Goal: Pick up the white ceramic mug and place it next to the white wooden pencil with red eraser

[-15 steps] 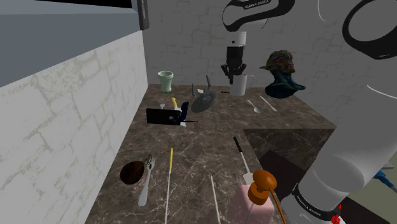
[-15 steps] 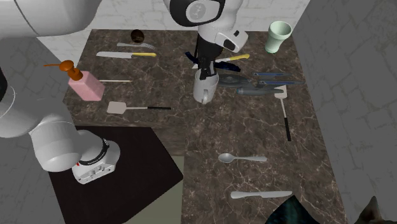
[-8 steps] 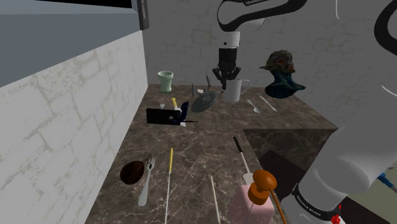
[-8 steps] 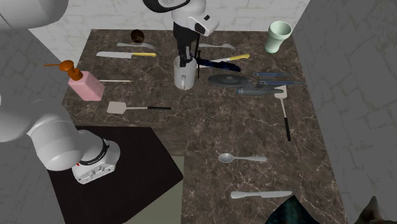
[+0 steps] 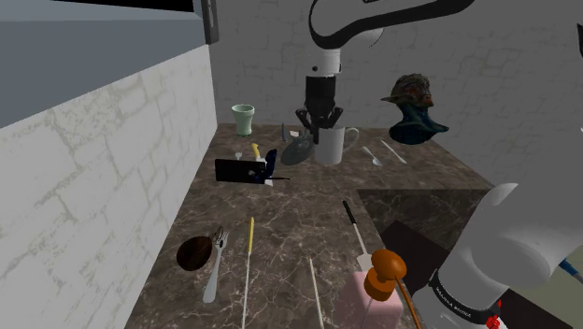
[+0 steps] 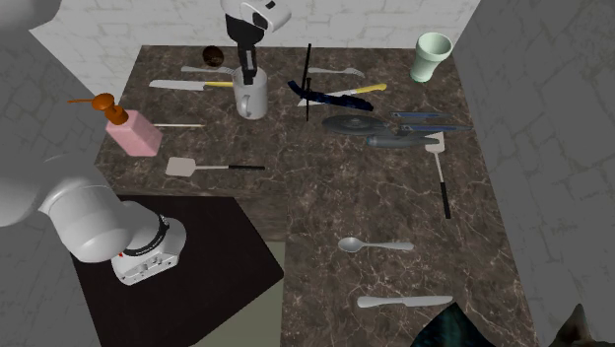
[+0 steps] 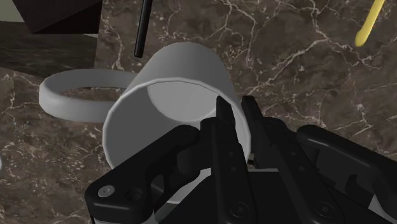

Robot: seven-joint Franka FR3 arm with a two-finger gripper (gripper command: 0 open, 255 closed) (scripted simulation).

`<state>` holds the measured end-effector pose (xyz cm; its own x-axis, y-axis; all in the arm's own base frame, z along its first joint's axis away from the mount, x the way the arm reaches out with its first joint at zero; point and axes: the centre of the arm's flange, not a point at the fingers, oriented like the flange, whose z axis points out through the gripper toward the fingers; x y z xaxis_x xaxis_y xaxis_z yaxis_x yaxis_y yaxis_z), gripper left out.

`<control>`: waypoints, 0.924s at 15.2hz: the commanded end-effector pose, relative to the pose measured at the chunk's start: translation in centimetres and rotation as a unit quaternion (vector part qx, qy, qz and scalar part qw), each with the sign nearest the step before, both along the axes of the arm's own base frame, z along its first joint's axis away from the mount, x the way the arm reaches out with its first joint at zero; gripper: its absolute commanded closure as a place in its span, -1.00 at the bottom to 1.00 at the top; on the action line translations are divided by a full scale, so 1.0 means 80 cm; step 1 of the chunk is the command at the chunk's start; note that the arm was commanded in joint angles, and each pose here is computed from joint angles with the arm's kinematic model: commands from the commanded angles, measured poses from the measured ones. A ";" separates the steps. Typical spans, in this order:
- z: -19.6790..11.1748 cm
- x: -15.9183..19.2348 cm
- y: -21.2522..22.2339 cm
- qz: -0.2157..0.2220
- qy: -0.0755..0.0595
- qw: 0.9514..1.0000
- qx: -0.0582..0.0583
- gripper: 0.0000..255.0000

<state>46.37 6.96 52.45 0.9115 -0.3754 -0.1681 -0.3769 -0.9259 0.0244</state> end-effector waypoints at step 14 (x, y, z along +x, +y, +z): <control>-0.007 -0.079 0.218 -0.001 0.000 1.000 0.000 1.00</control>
